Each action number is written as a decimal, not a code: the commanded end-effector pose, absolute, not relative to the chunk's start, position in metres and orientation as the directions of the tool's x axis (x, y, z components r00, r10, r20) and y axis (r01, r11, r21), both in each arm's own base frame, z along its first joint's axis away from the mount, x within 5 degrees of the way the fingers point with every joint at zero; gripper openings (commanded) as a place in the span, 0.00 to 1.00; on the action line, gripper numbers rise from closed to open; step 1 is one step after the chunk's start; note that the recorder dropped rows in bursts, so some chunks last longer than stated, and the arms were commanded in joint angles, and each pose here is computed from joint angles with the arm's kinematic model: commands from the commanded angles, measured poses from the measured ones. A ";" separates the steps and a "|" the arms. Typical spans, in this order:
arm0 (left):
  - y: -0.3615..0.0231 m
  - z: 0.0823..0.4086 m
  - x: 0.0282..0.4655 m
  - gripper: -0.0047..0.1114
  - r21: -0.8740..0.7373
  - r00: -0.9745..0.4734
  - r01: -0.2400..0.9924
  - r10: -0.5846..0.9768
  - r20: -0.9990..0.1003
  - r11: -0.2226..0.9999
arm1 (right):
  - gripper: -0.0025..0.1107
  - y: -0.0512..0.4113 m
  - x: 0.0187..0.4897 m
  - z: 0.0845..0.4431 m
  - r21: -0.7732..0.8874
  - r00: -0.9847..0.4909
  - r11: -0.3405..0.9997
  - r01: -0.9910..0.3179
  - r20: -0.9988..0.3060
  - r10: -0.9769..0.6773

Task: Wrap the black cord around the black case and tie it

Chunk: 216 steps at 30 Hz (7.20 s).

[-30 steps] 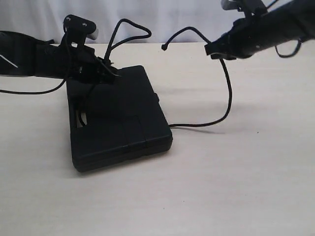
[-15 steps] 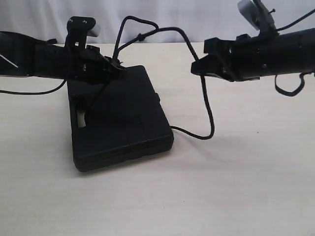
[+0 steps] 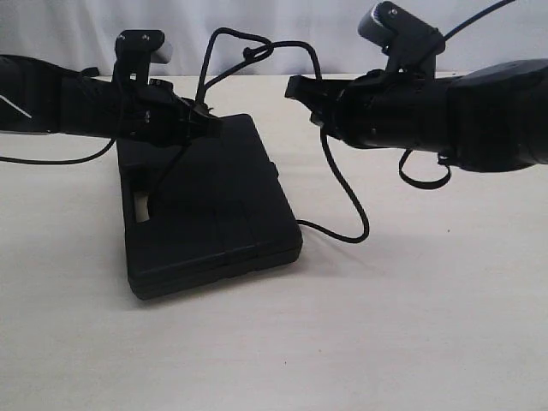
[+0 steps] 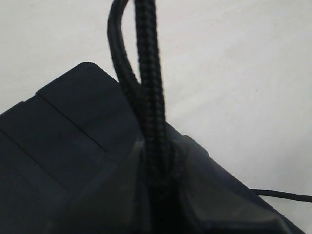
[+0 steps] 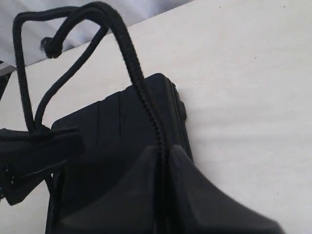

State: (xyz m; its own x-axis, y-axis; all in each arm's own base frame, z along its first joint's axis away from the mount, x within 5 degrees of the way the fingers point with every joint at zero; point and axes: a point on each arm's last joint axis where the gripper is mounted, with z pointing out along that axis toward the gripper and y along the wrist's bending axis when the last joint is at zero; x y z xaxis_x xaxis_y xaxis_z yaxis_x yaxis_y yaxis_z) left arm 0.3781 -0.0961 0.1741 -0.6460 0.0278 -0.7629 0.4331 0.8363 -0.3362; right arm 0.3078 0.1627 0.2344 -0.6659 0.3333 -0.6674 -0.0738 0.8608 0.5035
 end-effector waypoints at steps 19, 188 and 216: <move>-0.102 0.181 0.369 0.58 -0.056 -0.474 0.674 0.373 -0.798 0.736 | 0.06 0.218 0.350 0.222 0.533 -0.726 0.793 -0.295 -0.665 0.177; -0.028 0.105 0.390 0.50 -0.350 -0.978 -0.100 -0.156 -0.137 0.931 | 0.06 0.055 0.385 0.266 0.182 -0.596 0.929 -0.322 -0.802 -0.049; 0.008 0.162 0.403 0.04 -0.407 -0.935 -0.116 -0.237 -0.262 0.906 | 0.06 -0.113 0.336 0.210 0.161 -0.698 0.968 0.194 -0.670 0.251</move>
